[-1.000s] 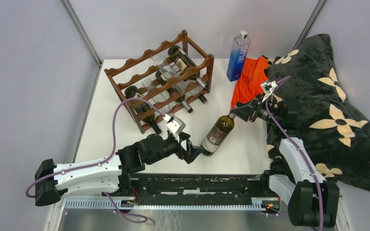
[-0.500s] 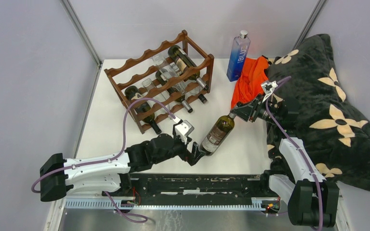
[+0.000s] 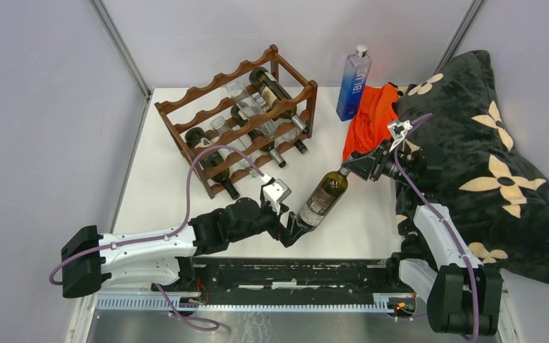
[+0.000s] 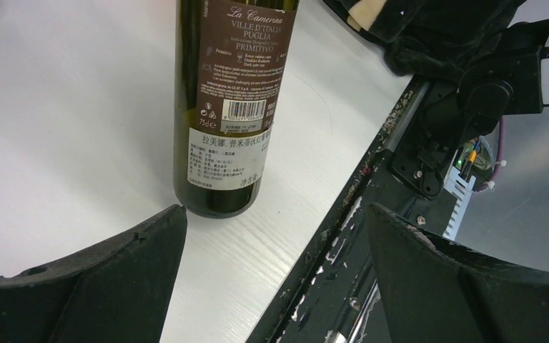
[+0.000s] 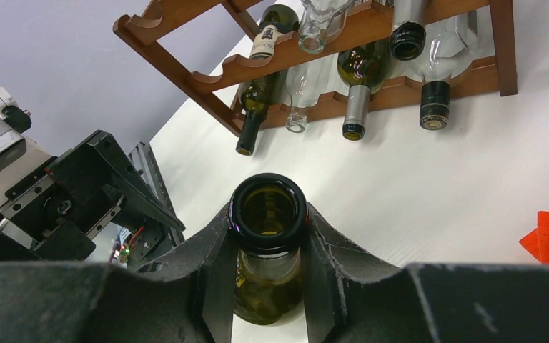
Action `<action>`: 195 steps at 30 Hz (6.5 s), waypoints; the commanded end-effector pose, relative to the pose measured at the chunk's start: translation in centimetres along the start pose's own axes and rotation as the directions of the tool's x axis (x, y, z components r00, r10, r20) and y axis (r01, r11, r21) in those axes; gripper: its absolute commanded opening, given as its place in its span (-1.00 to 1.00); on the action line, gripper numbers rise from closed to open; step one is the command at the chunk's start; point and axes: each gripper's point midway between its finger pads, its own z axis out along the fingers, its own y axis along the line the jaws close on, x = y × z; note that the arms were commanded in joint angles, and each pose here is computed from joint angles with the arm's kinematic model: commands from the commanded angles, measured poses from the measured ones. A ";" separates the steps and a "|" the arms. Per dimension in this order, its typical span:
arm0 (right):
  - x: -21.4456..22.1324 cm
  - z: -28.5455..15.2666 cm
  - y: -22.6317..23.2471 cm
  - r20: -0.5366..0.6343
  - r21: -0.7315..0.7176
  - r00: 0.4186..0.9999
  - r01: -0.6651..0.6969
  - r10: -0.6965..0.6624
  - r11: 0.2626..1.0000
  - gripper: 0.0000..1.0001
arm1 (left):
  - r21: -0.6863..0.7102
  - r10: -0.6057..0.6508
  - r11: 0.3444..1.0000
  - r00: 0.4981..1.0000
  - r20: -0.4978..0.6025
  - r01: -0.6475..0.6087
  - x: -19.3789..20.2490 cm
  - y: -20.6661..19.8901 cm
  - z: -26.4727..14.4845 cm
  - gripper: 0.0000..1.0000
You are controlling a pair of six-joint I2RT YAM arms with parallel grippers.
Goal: Put the wine bottle on the wine rack
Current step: Adjust the wine bottle at the center of the board.
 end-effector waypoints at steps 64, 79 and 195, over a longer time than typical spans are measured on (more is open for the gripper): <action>-1.2 0.0 0.6 0.038 -0.044 0.999 0.010 -0.009 0.999 -1.00 | 0.039 0.143 0.989 0.989 -0.046 -0.142 0.6 2.4 11.8 1.00; -0.6 0.0 -0.2 0.028 -0.018 1.000 -0.002 0.002 1.000 -0.77 | 0.025 0.198 0.980 0.977 -0.084 -0.197 1.1 3.1 12.8 -0.95; 17.7 -0.4 -2.3 -0.419 -0.680 0.309 0.516 -0.854 0.520 0.01 | 0.165 0.507 0.856 0.736 -0.448 -0.490 4.9 5.3 3.8 -0.96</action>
